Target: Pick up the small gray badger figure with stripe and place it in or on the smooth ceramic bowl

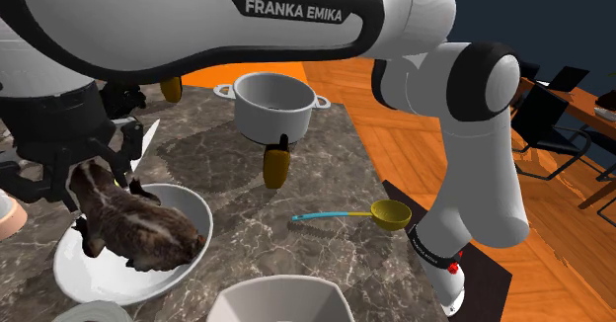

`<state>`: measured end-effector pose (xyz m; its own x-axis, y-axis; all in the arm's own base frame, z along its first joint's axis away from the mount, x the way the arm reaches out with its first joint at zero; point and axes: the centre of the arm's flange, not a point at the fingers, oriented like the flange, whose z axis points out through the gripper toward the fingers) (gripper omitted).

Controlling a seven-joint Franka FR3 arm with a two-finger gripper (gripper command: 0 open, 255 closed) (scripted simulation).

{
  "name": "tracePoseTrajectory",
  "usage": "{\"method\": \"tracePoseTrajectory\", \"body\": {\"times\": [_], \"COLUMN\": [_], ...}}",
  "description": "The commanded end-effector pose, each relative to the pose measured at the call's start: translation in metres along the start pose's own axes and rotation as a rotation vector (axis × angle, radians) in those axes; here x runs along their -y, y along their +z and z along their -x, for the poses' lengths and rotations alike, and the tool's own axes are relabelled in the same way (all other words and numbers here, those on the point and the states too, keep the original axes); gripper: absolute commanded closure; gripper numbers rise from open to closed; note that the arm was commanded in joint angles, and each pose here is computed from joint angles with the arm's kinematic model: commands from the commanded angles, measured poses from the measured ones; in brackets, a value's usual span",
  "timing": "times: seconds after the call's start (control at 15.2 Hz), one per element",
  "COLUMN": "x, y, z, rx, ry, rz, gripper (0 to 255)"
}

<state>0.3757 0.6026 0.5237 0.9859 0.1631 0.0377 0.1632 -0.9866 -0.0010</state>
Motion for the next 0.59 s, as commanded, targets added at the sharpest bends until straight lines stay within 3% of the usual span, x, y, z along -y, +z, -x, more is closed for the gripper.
{"method": "tracePoseTrajectory", "body": {"times": [0.0, 0.26, 0.53], "x": [0.001, 0.001, 0.001], "y": [0.011, 0.032, 0.032], "z": [0.000, 0.001, 0.001], "rx": [0.001, 0.001, 0.001], "ry": [0.000, 0.000, 0.000], "rz": [0.000, 0.000, 0.000], "gripper": [255, 255, 255]}}
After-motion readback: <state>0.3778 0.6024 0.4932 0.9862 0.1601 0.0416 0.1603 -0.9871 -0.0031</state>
